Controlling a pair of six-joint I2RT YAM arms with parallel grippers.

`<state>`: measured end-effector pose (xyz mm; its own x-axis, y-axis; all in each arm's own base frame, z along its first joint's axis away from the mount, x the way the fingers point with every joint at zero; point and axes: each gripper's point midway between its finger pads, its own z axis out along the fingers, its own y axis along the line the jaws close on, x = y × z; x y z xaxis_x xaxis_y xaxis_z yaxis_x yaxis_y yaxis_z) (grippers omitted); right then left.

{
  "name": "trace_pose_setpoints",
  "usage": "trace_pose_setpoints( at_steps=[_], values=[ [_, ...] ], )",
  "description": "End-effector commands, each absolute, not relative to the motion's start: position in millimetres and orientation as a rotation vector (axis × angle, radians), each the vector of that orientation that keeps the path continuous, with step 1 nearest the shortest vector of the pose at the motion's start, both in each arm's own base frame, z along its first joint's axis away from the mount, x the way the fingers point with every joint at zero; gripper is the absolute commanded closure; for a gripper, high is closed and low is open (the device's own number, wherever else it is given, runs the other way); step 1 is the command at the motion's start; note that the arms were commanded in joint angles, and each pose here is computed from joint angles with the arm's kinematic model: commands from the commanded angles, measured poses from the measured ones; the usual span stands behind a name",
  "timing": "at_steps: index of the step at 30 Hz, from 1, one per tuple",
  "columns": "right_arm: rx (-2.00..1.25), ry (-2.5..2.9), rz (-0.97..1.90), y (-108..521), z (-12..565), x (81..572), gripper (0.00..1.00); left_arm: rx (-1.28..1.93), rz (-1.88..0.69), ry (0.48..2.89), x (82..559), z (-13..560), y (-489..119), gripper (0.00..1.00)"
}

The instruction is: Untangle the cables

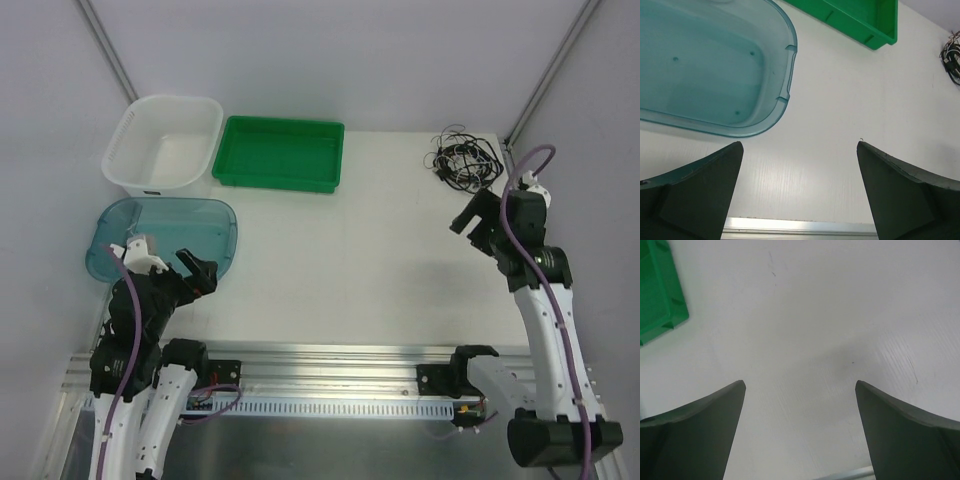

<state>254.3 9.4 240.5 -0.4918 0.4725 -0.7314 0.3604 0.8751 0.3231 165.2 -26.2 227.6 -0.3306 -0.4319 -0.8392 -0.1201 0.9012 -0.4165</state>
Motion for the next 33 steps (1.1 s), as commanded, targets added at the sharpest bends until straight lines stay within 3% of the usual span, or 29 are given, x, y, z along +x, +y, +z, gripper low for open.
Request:
trace_pose_setpoints(
  at_steps=[1, 16, 26, 27, 33],
  values=[
    [0.831, 1.962, 0.206, -6.3, 264.3, 306.4, 0.03, -0.314, -0.374, 1.873, 179.6, 232.3, -37.2, 0.01],
    [1.389, 1.722, 0.206, -84.8, 160.7, 477.5, 0.01, -0.274, -0.366, 1.918, 189.5, 192.7, -41.4, 0.01],
    [1.419, 1.623, 0.329, -105.0, 130.0, 574.5, 0.06, -0.273, -0.356, 1.949, 191.8, 188.0, -41.4, 0.01],
    [1.443, 1.649, 0.322, -104.9, 104.6, 581.4, 0.06, -0.273, -0.352, 1.948, 192.1, 188.7, -40.9, 0.01],
    [1.484, 1.623, 0.375, -107.1, 81.5, 610.7, 0.07, -0.266, -0.353, 1.976, 193.9, 184.8, -42.5, 0.01]
  ],
)
